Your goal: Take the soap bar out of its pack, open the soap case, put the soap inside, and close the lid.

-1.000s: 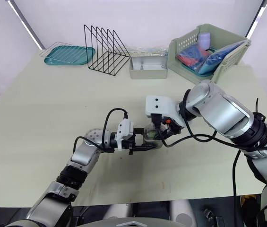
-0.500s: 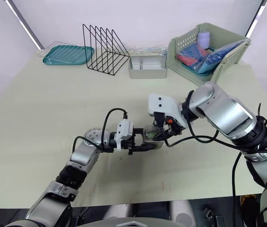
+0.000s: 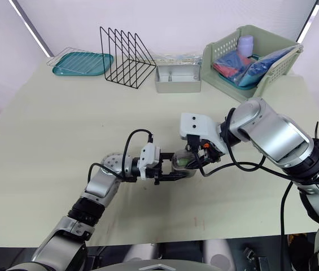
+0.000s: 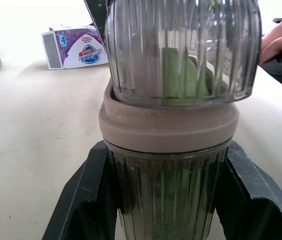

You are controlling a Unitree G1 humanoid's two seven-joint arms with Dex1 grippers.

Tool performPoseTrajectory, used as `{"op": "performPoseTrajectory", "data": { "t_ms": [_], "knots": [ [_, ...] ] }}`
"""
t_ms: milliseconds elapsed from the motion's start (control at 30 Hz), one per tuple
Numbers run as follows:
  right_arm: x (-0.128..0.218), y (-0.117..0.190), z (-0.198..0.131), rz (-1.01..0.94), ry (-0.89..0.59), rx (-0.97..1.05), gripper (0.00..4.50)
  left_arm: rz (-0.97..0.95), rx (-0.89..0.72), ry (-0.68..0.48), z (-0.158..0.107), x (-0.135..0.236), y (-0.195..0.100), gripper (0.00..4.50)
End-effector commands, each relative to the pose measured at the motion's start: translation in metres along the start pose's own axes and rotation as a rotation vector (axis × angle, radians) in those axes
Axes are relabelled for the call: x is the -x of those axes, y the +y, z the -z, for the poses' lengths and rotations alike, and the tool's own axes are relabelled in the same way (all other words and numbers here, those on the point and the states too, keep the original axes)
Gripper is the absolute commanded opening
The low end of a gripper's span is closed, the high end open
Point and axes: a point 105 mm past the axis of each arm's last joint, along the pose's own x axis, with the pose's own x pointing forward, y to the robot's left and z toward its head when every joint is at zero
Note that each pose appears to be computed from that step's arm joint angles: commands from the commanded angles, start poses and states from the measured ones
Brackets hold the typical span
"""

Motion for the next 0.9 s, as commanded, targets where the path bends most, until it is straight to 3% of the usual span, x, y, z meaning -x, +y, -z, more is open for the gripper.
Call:
{"op": "performPoseTrajectory", "data": {
  "t_ms": [33, 900],
  "knots": [
    [-0.0028, 0.0019, 0.0016, -0.009, 0.006, -0.013, 1.91, -0.032, -0.058, -0.032, -0.0145, 0.0018, 0.0096, 2.03],
    [-0.0080, -0.0007, 0.0106, -0.010, 0.022, -0.025, 1.91, -0.028, -0.061, -0.027, -0.0148, 0.0021, 0.0081, 2.03]
  ]
}}
